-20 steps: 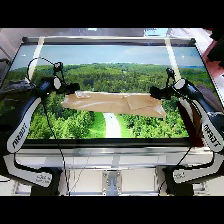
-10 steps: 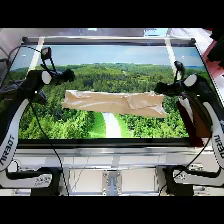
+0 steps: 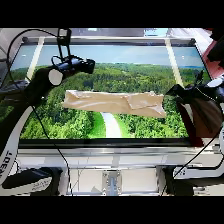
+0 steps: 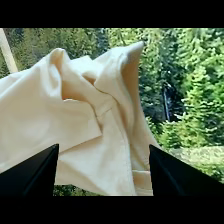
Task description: Fold the shirts.
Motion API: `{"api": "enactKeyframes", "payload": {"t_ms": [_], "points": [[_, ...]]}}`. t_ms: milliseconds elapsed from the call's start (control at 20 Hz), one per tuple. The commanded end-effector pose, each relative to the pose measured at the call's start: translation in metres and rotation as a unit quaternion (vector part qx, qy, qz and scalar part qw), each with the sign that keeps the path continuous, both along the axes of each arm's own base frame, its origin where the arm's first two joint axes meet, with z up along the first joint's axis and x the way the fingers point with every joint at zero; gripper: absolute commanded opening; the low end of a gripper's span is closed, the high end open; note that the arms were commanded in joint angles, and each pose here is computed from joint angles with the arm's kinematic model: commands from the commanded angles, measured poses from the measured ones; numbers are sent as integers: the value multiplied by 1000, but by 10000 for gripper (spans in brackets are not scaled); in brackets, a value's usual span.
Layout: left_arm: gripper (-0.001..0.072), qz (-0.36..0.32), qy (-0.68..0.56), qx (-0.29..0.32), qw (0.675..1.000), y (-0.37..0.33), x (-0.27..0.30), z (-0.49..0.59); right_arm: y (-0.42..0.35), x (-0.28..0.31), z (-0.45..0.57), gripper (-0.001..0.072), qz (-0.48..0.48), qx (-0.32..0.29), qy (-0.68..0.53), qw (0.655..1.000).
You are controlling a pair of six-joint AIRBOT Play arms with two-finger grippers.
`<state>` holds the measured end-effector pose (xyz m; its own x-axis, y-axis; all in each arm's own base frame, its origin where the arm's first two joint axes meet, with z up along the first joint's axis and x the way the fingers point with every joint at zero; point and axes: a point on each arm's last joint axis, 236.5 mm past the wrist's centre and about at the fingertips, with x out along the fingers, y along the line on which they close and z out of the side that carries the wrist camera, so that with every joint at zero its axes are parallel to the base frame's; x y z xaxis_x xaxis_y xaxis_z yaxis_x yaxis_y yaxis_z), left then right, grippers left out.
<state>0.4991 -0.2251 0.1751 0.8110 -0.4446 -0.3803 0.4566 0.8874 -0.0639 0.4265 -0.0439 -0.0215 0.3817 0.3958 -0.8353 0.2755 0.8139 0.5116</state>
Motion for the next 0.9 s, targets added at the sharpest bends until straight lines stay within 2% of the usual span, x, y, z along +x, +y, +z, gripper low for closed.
{"api": "enactKeyframes", "payload": {"t_ms": [0, 250, 450, 550, 850], "points": [[671, -53, -19, 17, 998, -42, -20, 5, -1, -2, -37, 638, 20, 43, 20, 999], [658, -65, 14, 16, 998, -48, -30, -9, 11, 13, -69, 638, 32, 84, 6, 996], [651, -73, 59, 24, 995, -50, -38, -31, 13, 25, -74, 631, 15, 86, -6, 996], [651, -70, 74, 20, 995, -51, -37, -40, 21, 25, -75, 594, 25, 85, -4, 996], [652, -75, 123, 15, 989, -59, -40, -72, 69, 11, -76, 594, 88, 102, 25, 991]]}}
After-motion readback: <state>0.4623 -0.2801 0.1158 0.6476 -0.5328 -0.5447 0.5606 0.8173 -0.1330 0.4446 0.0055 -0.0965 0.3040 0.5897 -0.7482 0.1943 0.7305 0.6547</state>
